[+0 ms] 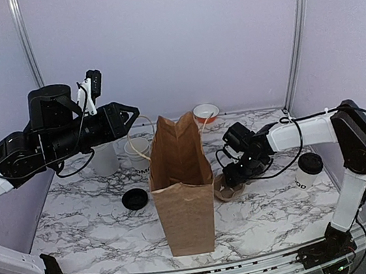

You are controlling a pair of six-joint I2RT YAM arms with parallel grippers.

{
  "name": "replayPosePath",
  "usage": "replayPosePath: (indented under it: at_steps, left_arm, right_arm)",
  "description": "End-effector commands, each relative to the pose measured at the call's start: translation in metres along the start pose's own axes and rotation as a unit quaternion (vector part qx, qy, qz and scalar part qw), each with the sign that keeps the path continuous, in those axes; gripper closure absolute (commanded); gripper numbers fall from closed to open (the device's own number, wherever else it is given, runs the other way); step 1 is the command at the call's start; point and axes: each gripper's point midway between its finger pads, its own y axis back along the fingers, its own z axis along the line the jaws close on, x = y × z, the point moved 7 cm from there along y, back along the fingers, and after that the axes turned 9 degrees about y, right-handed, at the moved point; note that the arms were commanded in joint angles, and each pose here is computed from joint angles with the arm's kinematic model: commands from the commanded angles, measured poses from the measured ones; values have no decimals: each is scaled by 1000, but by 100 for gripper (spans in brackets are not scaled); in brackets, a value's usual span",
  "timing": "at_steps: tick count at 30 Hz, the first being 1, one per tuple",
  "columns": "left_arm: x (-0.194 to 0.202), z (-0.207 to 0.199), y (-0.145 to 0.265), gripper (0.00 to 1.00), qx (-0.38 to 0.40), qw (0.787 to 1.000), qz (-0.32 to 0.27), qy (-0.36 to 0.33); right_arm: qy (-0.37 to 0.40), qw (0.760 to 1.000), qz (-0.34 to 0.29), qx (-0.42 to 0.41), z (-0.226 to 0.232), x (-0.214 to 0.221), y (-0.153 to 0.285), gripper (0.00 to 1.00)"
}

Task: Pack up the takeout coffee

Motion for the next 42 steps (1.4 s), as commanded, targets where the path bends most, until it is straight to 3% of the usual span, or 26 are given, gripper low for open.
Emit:
replayPosePath:
  at_steps: [1, 11, 31, 42]
  left_arm:
    - [-5, -2, 1, 61, 5, 1000, 1, 8]
    - [0, 0, -1, 61, 3, 1000, 10, 14]
    - [-2, -2, -1, 61, 7, 1000, 11, 18]
    - [-3, -3, 0, 61, 9, 1000, 9, 17]
  right_arm:
    - [0, 1000, -13, 0, -2, -11, 13, 25]
    - [18, 1000, -16, 5, -3, -14, 13, 38]
    - [49, 999, -8, 8, -2, -15, 6, 40]
    - [54, 998, -18, 1, 0, -25, 6, 48]
